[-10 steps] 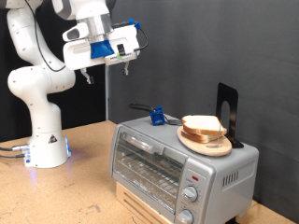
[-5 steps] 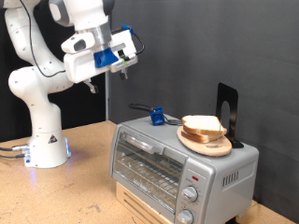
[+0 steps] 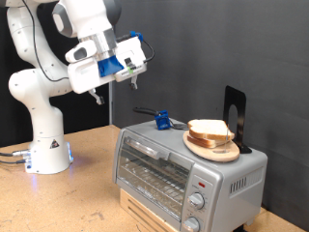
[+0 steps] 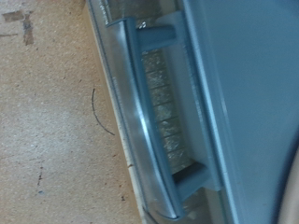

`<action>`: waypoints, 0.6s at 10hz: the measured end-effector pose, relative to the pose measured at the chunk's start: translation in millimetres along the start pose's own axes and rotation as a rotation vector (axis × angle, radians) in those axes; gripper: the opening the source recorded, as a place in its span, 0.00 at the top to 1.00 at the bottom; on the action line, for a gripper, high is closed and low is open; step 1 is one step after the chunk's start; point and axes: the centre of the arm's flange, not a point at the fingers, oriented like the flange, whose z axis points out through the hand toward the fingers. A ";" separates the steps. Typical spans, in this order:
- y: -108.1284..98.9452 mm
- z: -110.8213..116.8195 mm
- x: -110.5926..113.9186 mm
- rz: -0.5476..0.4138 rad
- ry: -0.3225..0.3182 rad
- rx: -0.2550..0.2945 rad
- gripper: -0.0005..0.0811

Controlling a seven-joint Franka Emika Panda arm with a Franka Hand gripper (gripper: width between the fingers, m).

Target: Make a piece of toast with the oven

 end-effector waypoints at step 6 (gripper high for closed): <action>7.0 34.2 13.4 -0.002 0.036 -0.040 0.00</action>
